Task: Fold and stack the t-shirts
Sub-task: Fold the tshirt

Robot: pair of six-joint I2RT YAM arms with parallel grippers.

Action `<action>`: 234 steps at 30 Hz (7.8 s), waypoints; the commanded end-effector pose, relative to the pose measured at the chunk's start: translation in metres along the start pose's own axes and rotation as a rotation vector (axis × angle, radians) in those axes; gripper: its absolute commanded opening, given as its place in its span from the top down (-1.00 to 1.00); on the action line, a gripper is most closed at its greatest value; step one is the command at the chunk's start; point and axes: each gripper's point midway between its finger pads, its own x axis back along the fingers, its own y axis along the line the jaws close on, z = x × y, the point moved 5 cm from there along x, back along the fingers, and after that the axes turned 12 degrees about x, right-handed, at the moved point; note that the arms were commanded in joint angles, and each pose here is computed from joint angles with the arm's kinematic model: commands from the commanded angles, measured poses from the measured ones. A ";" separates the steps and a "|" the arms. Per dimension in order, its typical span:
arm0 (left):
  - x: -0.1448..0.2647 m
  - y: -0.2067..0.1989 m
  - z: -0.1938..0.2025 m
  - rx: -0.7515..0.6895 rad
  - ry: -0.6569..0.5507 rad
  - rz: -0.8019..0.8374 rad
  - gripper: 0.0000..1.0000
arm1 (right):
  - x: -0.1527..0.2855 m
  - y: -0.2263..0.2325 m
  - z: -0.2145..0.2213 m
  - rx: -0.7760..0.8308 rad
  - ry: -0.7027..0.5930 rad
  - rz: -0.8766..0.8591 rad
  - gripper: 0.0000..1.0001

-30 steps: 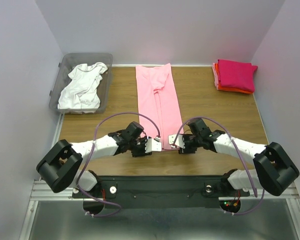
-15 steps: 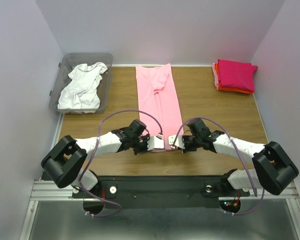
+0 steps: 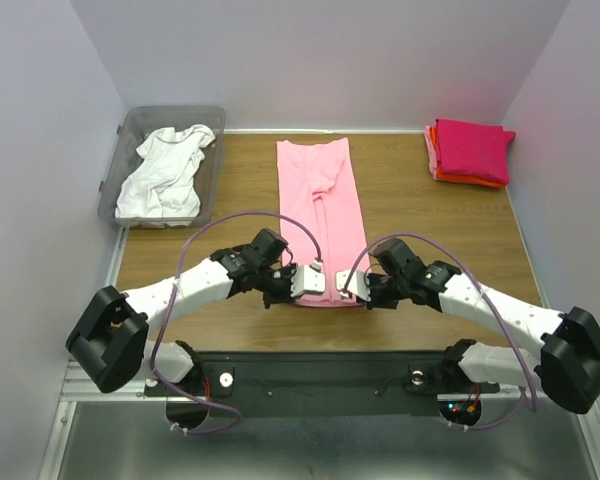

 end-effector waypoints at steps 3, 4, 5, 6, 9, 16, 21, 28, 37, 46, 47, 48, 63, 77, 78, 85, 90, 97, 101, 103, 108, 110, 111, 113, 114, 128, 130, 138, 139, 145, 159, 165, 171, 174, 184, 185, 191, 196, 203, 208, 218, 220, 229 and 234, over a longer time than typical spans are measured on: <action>0.040 0.047 -0.037 -0.001 -0.116 -0.085 1.00 | 0.015 -0.055 -0.012 0.036 0.047 0.123 0.99; 0.041 0.054 -0.038 -0.019 -0.113 -0.095 1.00 | 0.015 -0.062 -0.012 0.040 0.046 0.130 0.99; 0.044 0.060 -0.041 -0.028 -0.120 -0.113 1.00 | 0.015 -0.068 -0.012 0.045 0.041 0.134 0.99; 0.050 0.070 -0.045 -0.033 -0.134 -0.145 1.00 | 0.015 -0.081 -0.011 0.042 0.044 0.146 0.99; 0.053 0.092 -0.053 -0.070 -0.140 -0.191 1.00 | 0.014 -0.101 -0.005 0.050 0.045 0.162 0.99; 0.061 0.148 -0.063 -0.126 -0.133 -0.266 1.00 | 0.005 -0.155 0.013 0.059 0.060 0.179 0.99; 0.060 0.184 -0.060 -0.111 -0.110 -0.262 1.00 | -0.001 -0.192 0.024 0.059 0.057 0.196 0.99; 0.063 0.230 -0.067 -0.121 -0.114 -0.297 1.00 | -0.011 -0.234 0.041 0.054 0.057 0.219 0.99; 0.054 0.291 -0.062 -0.084 -0.118 -0.330 1.00 | -0.034 -0.278 0.065 0.053 0.063 0.232 0.99; 0.055 0.328 -0.053 -0.022 -0.106 -0.419 0.22 | -0.045 -0.317 0.079 0.001 0.097 0.294 0.12; 0.062 0.329 -0.059 -0.018 -0.125 -0.440 0.08 | -0.041 -0.320 0.078 -0.026 0.100 0.314 -0.21; 0.069 0.331 -0.062 -0.016 -0.136 -0.460 -0.16 | -0.035 -0.324 0.077 -0.045 0.104 0.334 -0.50; 0.069 0.208 -0.026 0.104 -0.170 -0.333 0.05 | 0.003 -0.213 0.029 -0.192 -0.020 0.236 0.18; 0.014 0.189 0.000 -0.003 -0.035 -0.330 -0.12 | -0.057 -0.175 0.042 -0.152 0.036 0.152 0.06; 0.012 0.189 0.001 -0.009 -0.030 -0.329 -0.13 | -0.059 -0.176 0.042 -0.146 0.040 0.152 0.05; -0.001 0.194 0.011 -0.004 0.010 -0.304 -0.07 | -0.082 -0.163 0.061 -0.144 0.088 0.110 0.06; -0.006 0.195 0.015 0.001 0.038 -0.283 0.29 | -0.088 -0.157 0.072 -0.142 0.129 0.111 0.41; 0.024 0.192 -0.019 -0.004 -0.037 -0.293 1.00 | -0.058 -0.169 0.057 -0.164 0.131 0.210 0.99; 0.053 0.189 -0.047 -0.018 -0.090 -0.312 1.00 | -0.025 -0.185 0.038 -0.154 0.114 0.292 0.99; 0.065 0.189 -0.061 -0.031 -0.110 -0.320 1.00 | -0.008 -0.191 0.028 -0.146 0.106 0.312 0.99; 0.082 0.160 -0.071 -0.068 -0.098 -0.268 1.00 | 0.018 -0.186 0.011 -0.155 0.084 0.292 0.99; 0.088 0.139 -0.069 -0.091 -0.078 -0.244 1.00 | 0.030 -0.172 0.006 -0.169 0.072 0.258 0.99; 0.087 0.132 -0.068 -0.104 -0.065 -0.232 1.00 | 0.034 -0.165 0.003 -0.168 0.065 0.238 0.99; 0.087 0.103 -0.066 -0.124 -0.044 -0.176 1.00 | 0.046 -0.146 -0.005 -0.184 0.047 0.180 0.99; 0.085 0.091 -0.066 -0.135 -0.041 -0.146 1.00 | 0.049 -0.138 -0.011 -0.187 0.027 0.147 0.99; 0.112 -0.015 -0.075 -0.163 -0.109 0.058 1.00 | 0.091 -0.044 -0.067 -0.168 0.004 -0.050 0.99; 0.115 -0.004 -0.078 -0.149 -0.092 0.037 1.00 | 0.084 -0.055 -0.063 -0.136 0.031 -0.044 0.99; 0.092 0.089 -0.063 0.006 -0.075 0.030 1.00 | 0.036 -0.104 -0.006 -0.187 0.057 -0.102 0.99; 0.089 0.098 -0.060 0.022 -0.079 0.036 1.00 | 0.030 -0.110 -0.002 -0.193 0.042 -0.106 0.99; 0.042 0.152 -0.037 0.122 -0.058 0.055 1.00 | -0.021 -0.140 0.030 -0.284 0.037 -0.169 0.99; 0.033 0.128 -0.001 0.156 -0.055 0.095 0.93 | -0.014 -0.128 0.001 -0.507 -0.098 -0.210 0.81; 0.057 0.114 -0.010 0.119 -0.098 0.005 0.15 | 0.011 -0.142 -0.008 -0.596 -0.122 -0.130 0.01; 0.061 0.114 -0.044 0.065 -0.198 -0.048 -0.03 | 0.005 -0.189 -0.019 -0.716 -0.281 -0.158 0.22; 0.052 0.120 -0.056 0.033 -0.221 -0.074 -0.04 | -0.017 -0.206 -0.022 -0.813 -0.351 -0.219 0.32; 0.006 0.116 -0.073 -0.012 -0.199 -0.081 -0.04 | -0.064 -0.216 -0.015 -0.972 -0.426 -0.322 0.49; -0.002 0.114 -0.072 -0.010 -0.186 -0.063 -0.04 | -0.066 -0.216 -0.014 -0.976 -0.433 -0.326 0.49; -0.025 0.117 -0.068 0.013 -0.155 -0.044 -0.04 | -0.076 -0.210 -0.014 -1.006 -0.432 -0.345 0.49; -0.033 0.118 -0.069 0.005 -0.146 -0.028 0.06 | -0.089 -0.204 -0.017 -1.010 -0.422 -0.375 0.51; -0.035 0.115 -0.068 0.001 -0.137 -0.011 0.66 | -0.123 -0.176 -0.016 -1.024 -0.379 -0.453 0.57; -0.029 0.116 -0.069 -0.003 -0.139 -0.042 0.24 | -0.137 -0.167 -0.004 -1.032 -0.344 -0.457 0.60; -0.037 0.127 -0.068 -0.016 -0.121 -0.073 0.08 | -0.137 -0.166 -0.002 -1.028 -0.326 -0.440 0.62; -0.040 0.125 -0.066 -0.015 -0.109 -0.055 0.16 | -0.138 -0.165 0.000 -1.028 -0.319 -0.436 0.62; -0.016 0.115 -0.080 -0.067 -0.145 -0.069 1.00 | -0.145 -0.159 0.004 -1.044 -0.313 -0.460 0.64; 0.007 0.118 -0.095 -0.133 -0.176 -0.155 1.00 | -0.145 -0.152 0.005 -1.052 -0.314 -0.478 0.65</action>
